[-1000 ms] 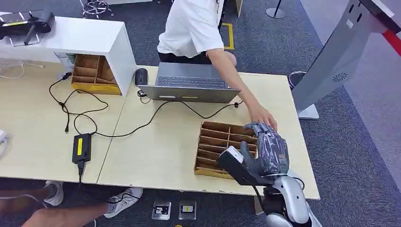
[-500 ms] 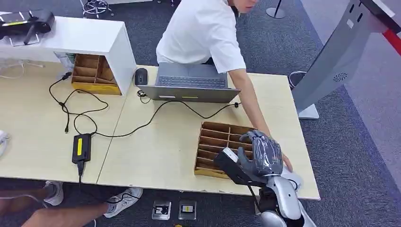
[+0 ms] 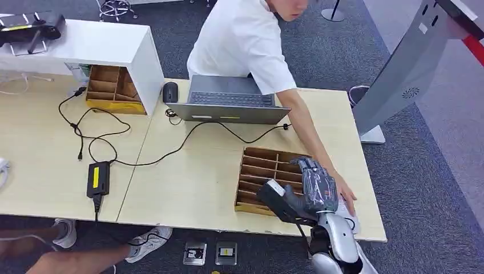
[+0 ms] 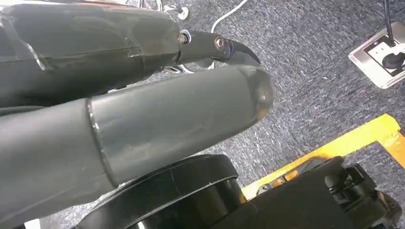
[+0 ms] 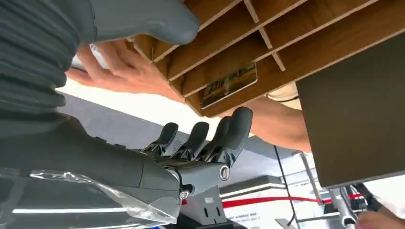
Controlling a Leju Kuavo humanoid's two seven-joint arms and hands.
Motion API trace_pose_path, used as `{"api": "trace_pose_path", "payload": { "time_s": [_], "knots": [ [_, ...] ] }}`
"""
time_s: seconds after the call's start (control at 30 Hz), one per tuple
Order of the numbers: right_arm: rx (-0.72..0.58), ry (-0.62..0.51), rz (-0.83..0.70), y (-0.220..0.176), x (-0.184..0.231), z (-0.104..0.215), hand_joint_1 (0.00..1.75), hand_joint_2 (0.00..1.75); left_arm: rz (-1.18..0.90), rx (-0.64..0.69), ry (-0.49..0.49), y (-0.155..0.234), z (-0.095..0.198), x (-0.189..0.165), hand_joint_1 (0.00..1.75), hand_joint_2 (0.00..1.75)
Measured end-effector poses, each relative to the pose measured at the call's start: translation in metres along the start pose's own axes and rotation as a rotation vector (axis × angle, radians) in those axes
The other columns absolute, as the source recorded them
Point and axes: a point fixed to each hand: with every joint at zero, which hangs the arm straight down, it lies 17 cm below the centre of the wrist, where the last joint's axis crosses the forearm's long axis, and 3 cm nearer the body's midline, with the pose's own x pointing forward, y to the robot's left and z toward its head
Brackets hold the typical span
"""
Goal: Pass the card to the sensor for recognition and then transmit it.
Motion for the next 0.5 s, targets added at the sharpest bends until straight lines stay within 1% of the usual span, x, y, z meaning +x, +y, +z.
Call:
{"api": "trace_pose_path", "payload": {
  "time_s": [0.17,0.3,0.5],
  "knots": [
    [0.007,0.014,0.007,0.0042,-0.0033,-0.0002,0.65,1.75,-0.003,-0.002,-0.001,0.0002,-0.0002,0.001,0.0,0.0],
    [0.012,0.02,0.013,0.0068,-0.0065,-0.0002,0.72,1.75,-0.005,-0.003,-0.002,0.0002,-0.0003,0.0018,0.0,0.0],
    [0.01,0.024,0.016,0.0064,-0.0075,-0.0022,0.7,1.75,-0.008,-0.004,-0.003,-0.0001,-0.0002,0.0022,0.0,0.0]
  ]
}}
